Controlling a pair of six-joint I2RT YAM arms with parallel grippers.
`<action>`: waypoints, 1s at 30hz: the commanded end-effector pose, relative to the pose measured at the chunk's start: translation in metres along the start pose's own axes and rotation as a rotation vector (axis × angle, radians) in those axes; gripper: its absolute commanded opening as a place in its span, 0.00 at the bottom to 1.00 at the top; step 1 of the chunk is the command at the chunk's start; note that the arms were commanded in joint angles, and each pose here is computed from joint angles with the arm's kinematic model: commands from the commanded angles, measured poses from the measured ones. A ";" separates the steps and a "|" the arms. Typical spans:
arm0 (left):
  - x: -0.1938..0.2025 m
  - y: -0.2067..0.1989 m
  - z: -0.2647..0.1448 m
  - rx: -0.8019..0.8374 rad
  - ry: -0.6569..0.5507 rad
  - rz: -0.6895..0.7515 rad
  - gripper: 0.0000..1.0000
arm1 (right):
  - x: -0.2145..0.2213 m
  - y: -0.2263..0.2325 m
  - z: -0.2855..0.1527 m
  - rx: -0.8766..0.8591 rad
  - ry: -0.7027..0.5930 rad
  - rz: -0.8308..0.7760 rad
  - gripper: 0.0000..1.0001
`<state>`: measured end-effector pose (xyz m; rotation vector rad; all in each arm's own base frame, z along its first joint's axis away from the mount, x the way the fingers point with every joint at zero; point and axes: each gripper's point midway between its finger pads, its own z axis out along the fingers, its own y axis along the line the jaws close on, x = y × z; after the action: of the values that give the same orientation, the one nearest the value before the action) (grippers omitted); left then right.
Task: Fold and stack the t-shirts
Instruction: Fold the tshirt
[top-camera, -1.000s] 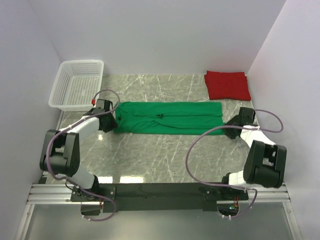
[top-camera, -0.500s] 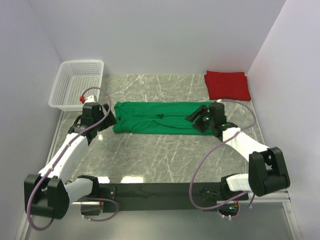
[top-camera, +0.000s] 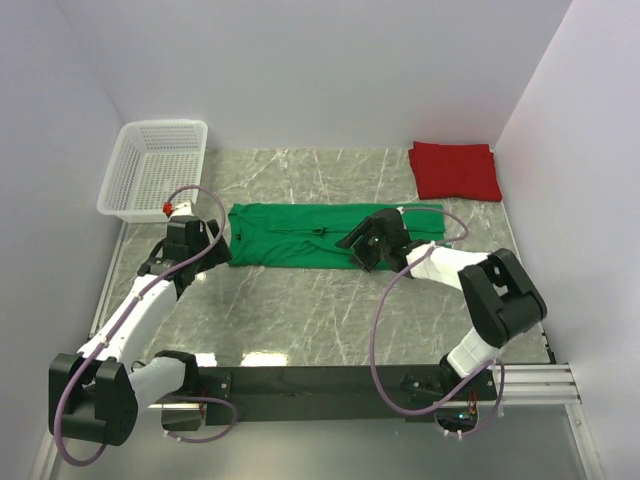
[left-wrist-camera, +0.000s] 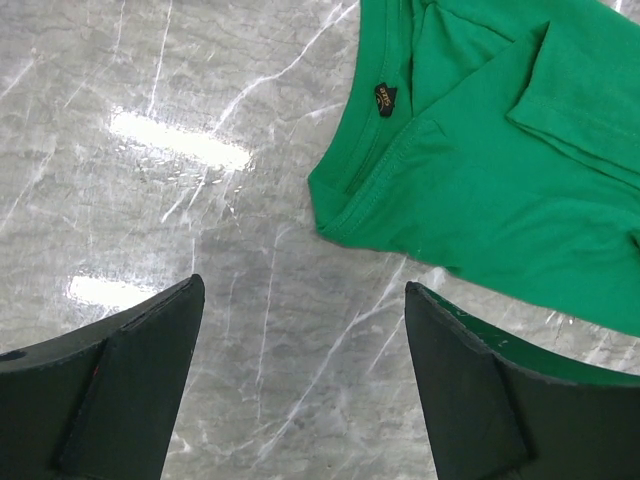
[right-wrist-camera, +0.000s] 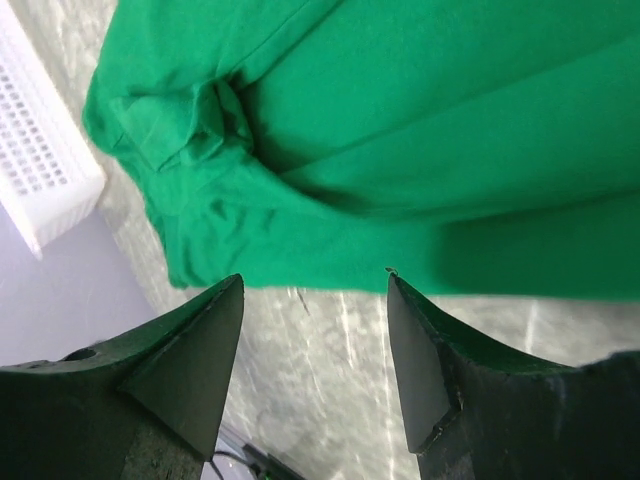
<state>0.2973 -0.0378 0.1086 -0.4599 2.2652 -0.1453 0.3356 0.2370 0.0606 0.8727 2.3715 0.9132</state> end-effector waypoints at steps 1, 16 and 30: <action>-0.016 -0.005 0.000 0.014 -0.054 0.012 0.86 | -0.015 0.025 0.012 -0.046 -0.063 0.035 0.66; -0.017 -0.005 0.000 0.015 -0.054 0.014 0.85 | -0.039 0.032 0.043 0.034 -0.121 -0.030 0.66; -0.018 -0.005 -0.001 0.015 -0.059 0.014 0.85 | -0.112 0.057 0.027 0.090 -0.253 -0.242 0.64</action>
<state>0.2999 -0.0381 0.1103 -0.4535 2.2549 -0.1478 0.4472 0.2314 0.0738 0.7361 2.3005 0.6622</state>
